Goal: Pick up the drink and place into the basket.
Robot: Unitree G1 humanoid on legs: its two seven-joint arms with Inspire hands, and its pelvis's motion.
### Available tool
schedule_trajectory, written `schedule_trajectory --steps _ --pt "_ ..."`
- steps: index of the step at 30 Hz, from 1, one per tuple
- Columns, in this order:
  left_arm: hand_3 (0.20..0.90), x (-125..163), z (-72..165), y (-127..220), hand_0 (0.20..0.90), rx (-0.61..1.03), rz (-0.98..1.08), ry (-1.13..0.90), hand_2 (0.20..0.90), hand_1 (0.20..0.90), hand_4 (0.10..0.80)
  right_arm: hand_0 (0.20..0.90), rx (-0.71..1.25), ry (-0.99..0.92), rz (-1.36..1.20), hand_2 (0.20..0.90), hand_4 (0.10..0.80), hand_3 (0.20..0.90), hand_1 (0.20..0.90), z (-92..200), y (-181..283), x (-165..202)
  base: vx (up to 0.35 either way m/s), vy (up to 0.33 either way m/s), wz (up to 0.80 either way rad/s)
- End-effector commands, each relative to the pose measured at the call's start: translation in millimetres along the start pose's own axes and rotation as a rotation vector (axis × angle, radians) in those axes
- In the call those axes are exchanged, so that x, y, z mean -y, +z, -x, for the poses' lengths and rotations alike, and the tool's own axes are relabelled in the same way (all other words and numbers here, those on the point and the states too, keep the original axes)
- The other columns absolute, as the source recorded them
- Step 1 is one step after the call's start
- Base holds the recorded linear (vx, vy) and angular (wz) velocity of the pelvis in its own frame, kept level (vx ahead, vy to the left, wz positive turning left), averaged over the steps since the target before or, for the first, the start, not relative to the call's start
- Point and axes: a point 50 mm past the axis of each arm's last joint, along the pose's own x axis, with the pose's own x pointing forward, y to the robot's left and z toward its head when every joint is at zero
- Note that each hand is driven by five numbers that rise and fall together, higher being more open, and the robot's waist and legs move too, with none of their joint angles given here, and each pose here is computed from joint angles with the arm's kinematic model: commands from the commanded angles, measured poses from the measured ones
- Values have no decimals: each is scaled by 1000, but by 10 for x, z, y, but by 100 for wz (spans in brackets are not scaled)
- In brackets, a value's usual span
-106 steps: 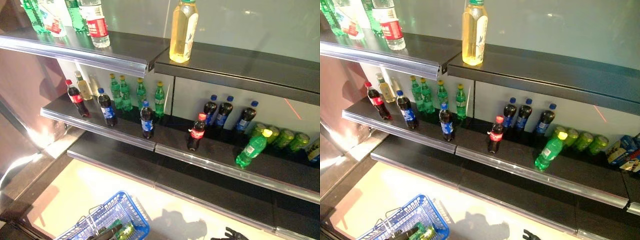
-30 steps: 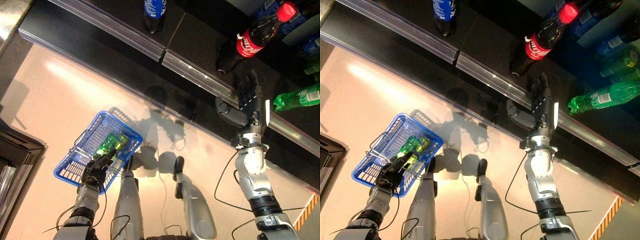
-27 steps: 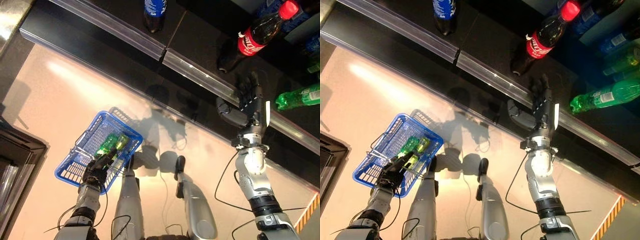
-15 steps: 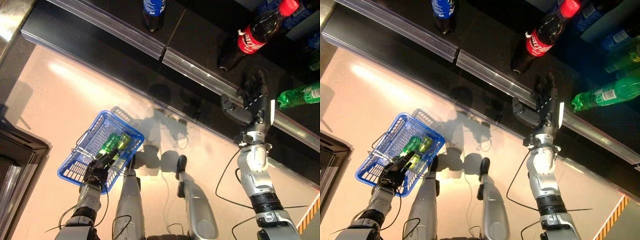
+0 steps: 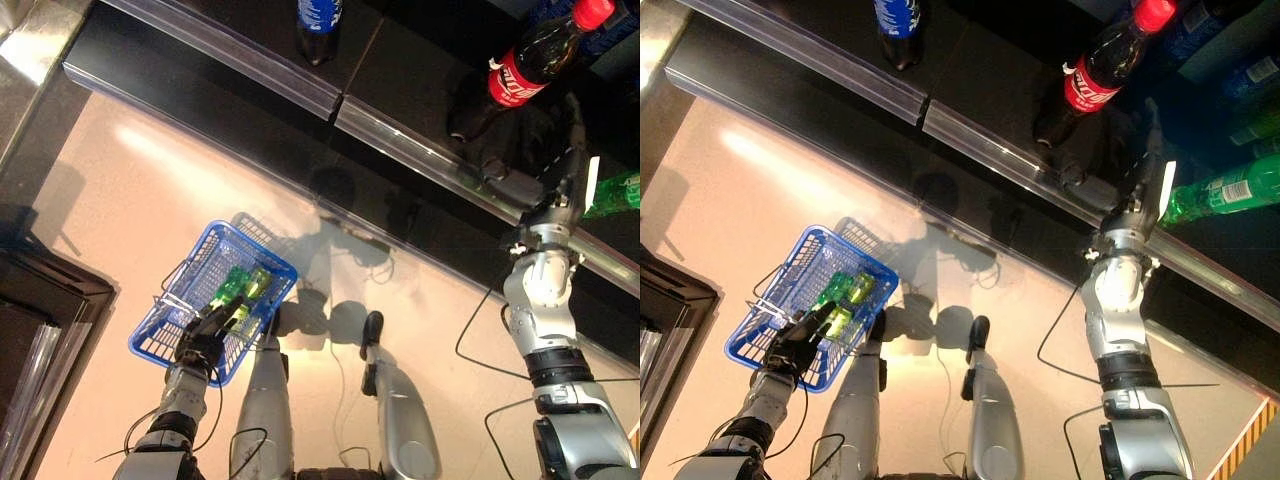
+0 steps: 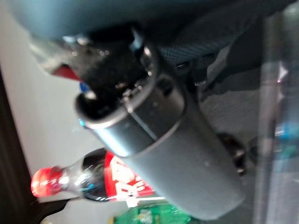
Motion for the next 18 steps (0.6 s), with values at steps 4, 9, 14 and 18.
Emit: schedule_trajectory --steps 4,9,14,18 --pt "200 -286 155 -39 300 -16 -116 -15 300 300 100 900 241 -71 41 900 800 900 900 -361 613 289 9 -3 1" --pt "200 -284 149 -26 300 -20 -120 -16 300 300 100 900 228 -67 58 900 800 900 900 -429 625 294 5 -1 1" --pt "200 -289 152 -17 300 -23 -132 -24 300 300 100 900 210 -66 63 900 800 900 900 -513 657 312 8 -14 6" --pt "200 -281 149 -11 300 -30 -139 -25 300 300 100 900 199 -59 73 900 800 900 900 -561 674 315 5 -2 1"
